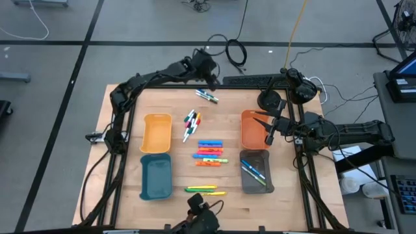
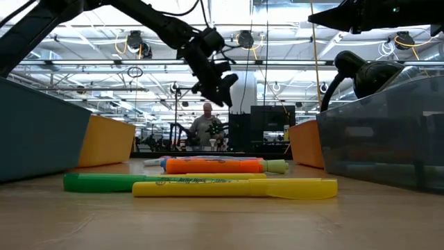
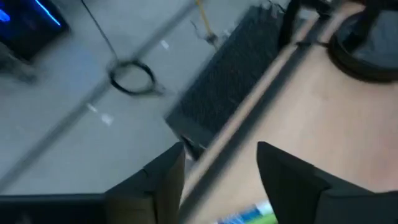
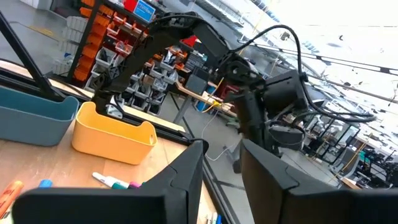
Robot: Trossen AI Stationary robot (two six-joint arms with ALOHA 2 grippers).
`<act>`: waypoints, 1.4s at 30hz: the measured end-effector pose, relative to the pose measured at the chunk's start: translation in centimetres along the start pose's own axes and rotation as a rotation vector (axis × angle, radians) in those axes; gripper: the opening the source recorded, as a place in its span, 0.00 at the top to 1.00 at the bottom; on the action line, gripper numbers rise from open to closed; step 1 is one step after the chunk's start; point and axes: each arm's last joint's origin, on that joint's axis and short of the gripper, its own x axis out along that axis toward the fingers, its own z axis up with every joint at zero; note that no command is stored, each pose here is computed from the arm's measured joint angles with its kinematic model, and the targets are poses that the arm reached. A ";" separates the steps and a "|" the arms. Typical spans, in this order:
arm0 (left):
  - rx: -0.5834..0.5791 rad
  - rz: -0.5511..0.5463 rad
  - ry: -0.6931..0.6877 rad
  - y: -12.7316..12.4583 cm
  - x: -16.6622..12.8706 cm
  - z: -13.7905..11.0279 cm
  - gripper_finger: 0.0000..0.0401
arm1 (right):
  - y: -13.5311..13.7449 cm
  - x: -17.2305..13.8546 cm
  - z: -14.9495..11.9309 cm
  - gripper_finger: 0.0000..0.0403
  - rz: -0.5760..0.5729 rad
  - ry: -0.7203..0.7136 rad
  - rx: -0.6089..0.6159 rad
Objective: Pick & Place Markers
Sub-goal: Put the green dry erase marker into the black bin
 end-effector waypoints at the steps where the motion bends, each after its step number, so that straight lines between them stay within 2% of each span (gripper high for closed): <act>1: -0.014 -0.005 0.029 0.1 0.6 -0.5 0.57 | 0.0 0.0 0.0 0.77 0.000 0.000 0.000; 5: -0.029 -0.030 0.190 -0.4 3.8 -3.4 0.79 | 0.0 0.0 0.0 0.77 0.000 0.001 0.003; 7: -0.032 -0.059 0.227 -0.7 5.1 -4.4 0.91 | 0.0 0.0 0.0 0.77 0.001 0.001 0.003; 9: -0.039 -0.059 0.250 -1.0 6.1 -5.1 0.97 | 0.0 0.0 0.0 0.77 0.001 0.001 0.004; 13: -0.060 -0.040 0.297 -0.9 7.6 -6.3 0.96 | 0.0 0.0 0.0 0.77 0.001 0.000 0.004; 17: -0.082 -0.018 0.290 -0.1 6.9 -5.7 0.99 | 0.0 0.0 0.0 0.77 0.000 -0.001 0.004; 22: -0.112 -0.010 0.431 0.8 7.3 -7.5 0.97 | 0.0 0.0 0.0 0.77 -0.002 -0.006 0.005; 30: -0.181 -0.103 0.534 2.0 6.8 -8.5 0.98 | 0.0 0.0 0.1 0.77 -0.005 -0.010 0.007; 35: -0.149 -0.184 0.635 1.5 6.1 -9.2 0.99 | -0.1 0.0 0.1 0.77 -0.005 -0.011 0.010; 38: -0.120 -0.184 0.569 1.3 6.2 -8.6 0.97 | -0.1 0.0 0.1 0.77 -0.005 -0.012 0.009; 42: -0.185 -0.200 0.360 1.0 7.4 -6.8 0.99 | -0.1 0.0 0.1 0.77 -0.007 -0.015 0.010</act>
